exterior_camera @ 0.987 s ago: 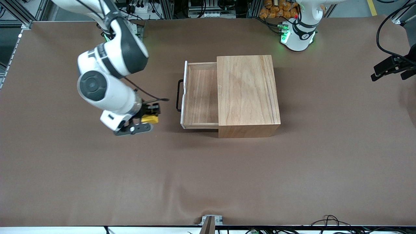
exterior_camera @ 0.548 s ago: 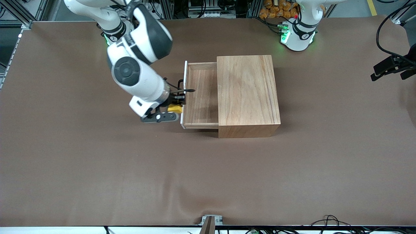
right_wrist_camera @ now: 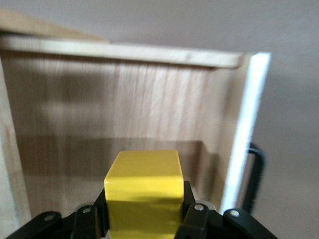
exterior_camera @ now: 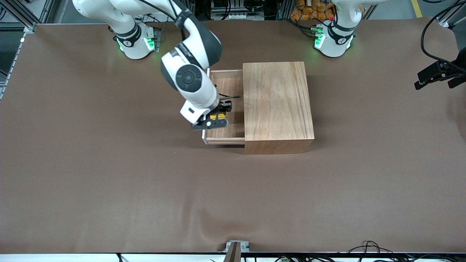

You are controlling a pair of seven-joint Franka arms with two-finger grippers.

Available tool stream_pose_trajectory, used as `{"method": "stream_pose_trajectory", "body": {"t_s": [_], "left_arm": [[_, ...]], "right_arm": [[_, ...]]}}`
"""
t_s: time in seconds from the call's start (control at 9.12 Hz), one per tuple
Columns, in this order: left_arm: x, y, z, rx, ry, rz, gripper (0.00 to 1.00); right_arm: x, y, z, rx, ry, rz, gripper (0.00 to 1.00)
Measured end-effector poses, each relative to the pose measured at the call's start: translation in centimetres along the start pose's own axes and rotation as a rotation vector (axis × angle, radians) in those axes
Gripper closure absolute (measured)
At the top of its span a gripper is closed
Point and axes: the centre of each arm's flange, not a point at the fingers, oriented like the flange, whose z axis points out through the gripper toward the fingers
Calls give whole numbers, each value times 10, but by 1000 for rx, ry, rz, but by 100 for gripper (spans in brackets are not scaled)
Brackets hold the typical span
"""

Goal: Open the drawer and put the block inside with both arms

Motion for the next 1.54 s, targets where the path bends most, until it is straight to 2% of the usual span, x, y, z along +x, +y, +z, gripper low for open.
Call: {"method": "stream_pose_trajectory", "body": {"t_s": [0.33, 0.66, 0.88, 1.1, 1.32, 1.54], "left_arm": [[0, 0, 0, 0, 0, 0, 0], [0, 0, -3, 0, 5, 1, 0], [0, 1, -3, 0, 5, 1, 0], [0, 1, -3, 0, 5, 2, 0], [0, 2, -3, 0, 5, 3, 0], [0, 3, -4, 0, 6, 5, 0]], "right_arm": [[-9, -11, 17, -14, -14, -3, 44], [0, -2, -1, -1, 13, 56, 1], [17, 30, -59, 39, 63, 110, 0], [32, 101, -135, 55, 91, 183, 0], [35, 204, -202, 28, 87, 145, 0], [30, 327, -251, 31, 92, 100, 0]]}}
